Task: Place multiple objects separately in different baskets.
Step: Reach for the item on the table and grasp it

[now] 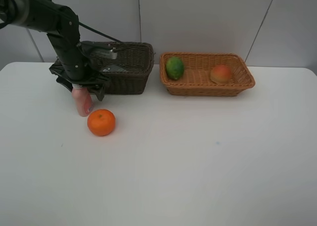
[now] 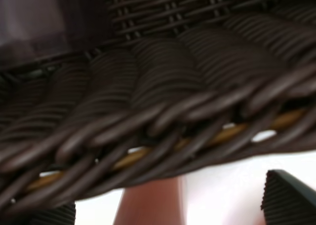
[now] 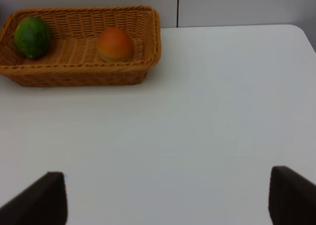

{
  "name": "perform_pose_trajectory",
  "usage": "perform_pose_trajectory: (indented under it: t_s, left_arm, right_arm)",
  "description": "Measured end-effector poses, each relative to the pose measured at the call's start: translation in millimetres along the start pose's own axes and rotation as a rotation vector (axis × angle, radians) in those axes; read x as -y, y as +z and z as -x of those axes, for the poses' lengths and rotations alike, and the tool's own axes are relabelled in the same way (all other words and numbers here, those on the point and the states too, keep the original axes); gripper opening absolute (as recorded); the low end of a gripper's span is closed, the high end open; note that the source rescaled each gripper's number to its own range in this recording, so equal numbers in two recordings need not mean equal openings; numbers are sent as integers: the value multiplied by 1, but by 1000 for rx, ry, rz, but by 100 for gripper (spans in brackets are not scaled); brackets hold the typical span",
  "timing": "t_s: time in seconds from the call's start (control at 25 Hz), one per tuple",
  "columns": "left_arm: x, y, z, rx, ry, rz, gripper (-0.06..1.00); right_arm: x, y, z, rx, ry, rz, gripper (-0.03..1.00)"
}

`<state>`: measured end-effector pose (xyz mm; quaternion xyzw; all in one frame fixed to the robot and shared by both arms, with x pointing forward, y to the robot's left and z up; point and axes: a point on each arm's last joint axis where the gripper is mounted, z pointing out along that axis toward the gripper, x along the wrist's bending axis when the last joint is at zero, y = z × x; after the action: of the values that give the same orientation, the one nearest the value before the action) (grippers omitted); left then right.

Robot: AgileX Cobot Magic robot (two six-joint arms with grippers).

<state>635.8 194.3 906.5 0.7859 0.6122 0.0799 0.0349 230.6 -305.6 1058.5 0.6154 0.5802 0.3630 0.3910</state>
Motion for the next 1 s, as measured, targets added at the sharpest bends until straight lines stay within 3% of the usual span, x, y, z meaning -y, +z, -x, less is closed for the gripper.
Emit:
perform_pose_trajectory:
  t_s: [0.88,1.0]
  left_arm:
    - [1,0,1,8,3,-10,98]
    - [2,0,1,7,10,-20,89]
  right_arm:
    - [0,0,0,0,0,0,88]
    - [0,0,0,0,0,0,88]
